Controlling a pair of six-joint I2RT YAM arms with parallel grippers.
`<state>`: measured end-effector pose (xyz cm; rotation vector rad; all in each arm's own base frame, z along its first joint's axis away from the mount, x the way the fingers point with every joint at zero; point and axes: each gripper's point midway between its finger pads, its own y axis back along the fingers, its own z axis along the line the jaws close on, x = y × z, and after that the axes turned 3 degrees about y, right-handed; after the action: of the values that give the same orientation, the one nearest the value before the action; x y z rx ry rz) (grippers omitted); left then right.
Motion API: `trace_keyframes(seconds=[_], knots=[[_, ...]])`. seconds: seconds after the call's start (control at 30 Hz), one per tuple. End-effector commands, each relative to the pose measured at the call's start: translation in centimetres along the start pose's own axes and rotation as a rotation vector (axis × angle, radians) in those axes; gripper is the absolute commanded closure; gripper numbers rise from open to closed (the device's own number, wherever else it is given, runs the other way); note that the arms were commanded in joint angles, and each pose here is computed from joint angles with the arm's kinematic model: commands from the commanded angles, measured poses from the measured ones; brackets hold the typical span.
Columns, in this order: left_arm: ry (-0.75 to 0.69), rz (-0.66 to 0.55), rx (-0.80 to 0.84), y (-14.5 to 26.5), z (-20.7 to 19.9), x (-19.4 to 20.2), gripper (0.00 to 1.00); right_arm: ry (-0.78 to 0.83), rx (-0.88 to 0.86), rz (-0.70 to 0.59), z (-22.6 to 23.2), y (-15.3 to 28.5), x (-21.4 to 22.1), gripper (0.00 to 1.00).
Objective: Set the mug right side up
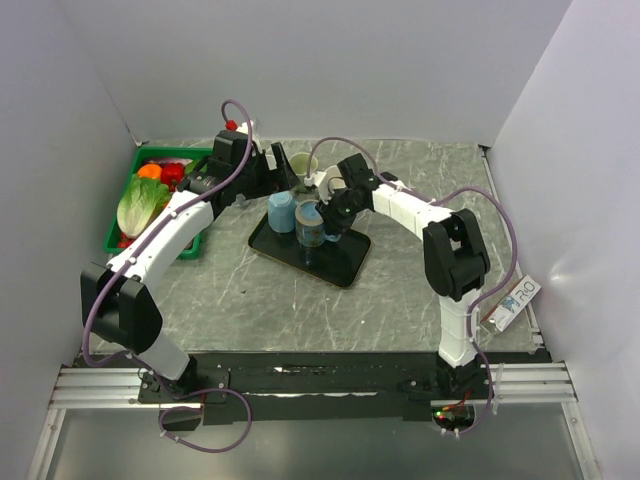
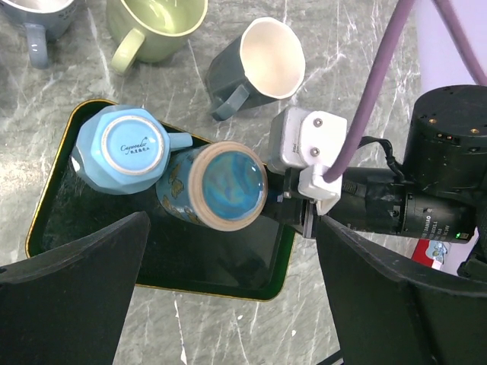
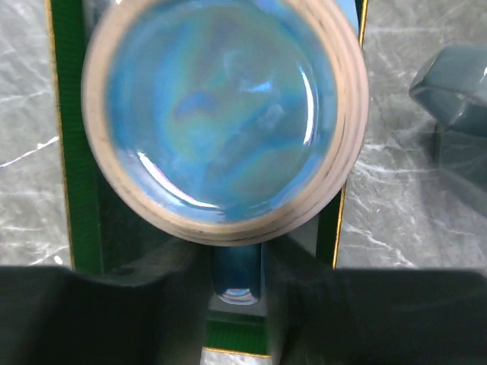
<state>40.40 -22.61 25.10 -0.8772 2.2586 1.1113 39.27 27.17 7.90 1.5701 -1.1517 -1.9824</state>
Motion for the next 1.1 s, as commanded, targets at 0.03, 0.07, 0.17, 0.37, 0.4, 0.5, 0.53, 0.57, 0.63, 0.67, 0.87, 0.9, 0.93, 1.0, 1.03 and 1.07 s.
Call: trace_keyframes(seconds=[0.03, 0.07, 0.17, 0.37, 0.4, 0.5, 0.53, 0.57, 0.63, 0.67, 0.87, 0.9, 0.93, 1.0, 1.03, 1.07], knots=[[0.017, -0.025, 0.030, 0.9, -0.8, -0.6, 0.04, 0.009, 0.082, -0.021, -0.8, 0.9, -1.0, 0.96], [0.020, -0.022, 0.032, 1.0, -0.8, -0.5, 0.04, 0.002, 0.086, -0.013, -0.7, 1.0, -0.6, 1.00], [0.027, -0.020, 0.044, 1.1, -1.0, -0.4, 0.04, 0.001, 0.097, -0.005, -0.5, 1.6, -0.3, 1.00], [0.041, -0.028, 0.049, 2.1, -0.9, 0.0, 0.04, -0.122, -0.026, -0.147, 2.6, 5.7, -2.4, 1.00], [0.044, -0.037, 0.064, 2.7, -1.2, -0.1, 0.04, -0.131, -0.027, -0.183, 3.1, 7.0, -3.2, 1.00], [0.068, -0.044, 0.098, 3.5, -1.5, 0.6, 0.04, -0.226, -0.095, -0.210, 4.8, 8.2, -3.7, 1.00], [0.072, -0.048, 0.110, 3.7, -1.6, 0.7, 0.04, -0.249, -0.099, -0.220, 5.0, 8.6, -4.1, 1.00], [0.087, -0.037, 0.113, 3.7, -1.4, 1.3, 0.04, -0.304, -0.128, -0.226, 5.7, 8.9, -4.4, 1.00], [0.089, -0.052, 0.156, 4.6, -2.2, 1.3, 0.04, -0.389, -0.157, -0.260, 6.5, 9.5, -5.3, 1.00], [0.100, -0.043, 0.159, 4.7, -1.9, 1.9, 0.04, -0.418, -0.198, -0.284, 7.2, 9.9, -5.9, 1.00], [0.144, -0.048, 0.285, 6.7, -3.6, 3.1, 0.04, -0.653, -0.303, -0.413, 8.8, 12.4, -9.6, 1.00], [0.153, -0.063, 0.304, 7.6, -4.0, 3.0, 0.04, -0.673, -0.318, -0.433, 9.0, 13.0, -10.1, 1.00], [0.195, -0.058, 0.310, 7.9, -4.1, 3.2, 0.04, -0.720, -0.328, -0.459, 9.0, 13.3, -10.9, 1.00], [0.227, -0.081, 0.333, 9.4, -4.9, 2.7, 0.04, -0.733, -0.345, -0.525, 9.3, 14.9, -12.4, 1.00], [0.262, -0.092, 0.335, 9.9, -5.3, 2.3, 0.04, -0.769, -0.352, -0.552, 9.3, 15.6, -13.1, 1.00], [0.279, -0.112, 0.314, 10.2, -5.1, 1.9, 0.04, -0.750, -0.345, -0.592, 9.2, 16.4, -14.1, 1.00]])
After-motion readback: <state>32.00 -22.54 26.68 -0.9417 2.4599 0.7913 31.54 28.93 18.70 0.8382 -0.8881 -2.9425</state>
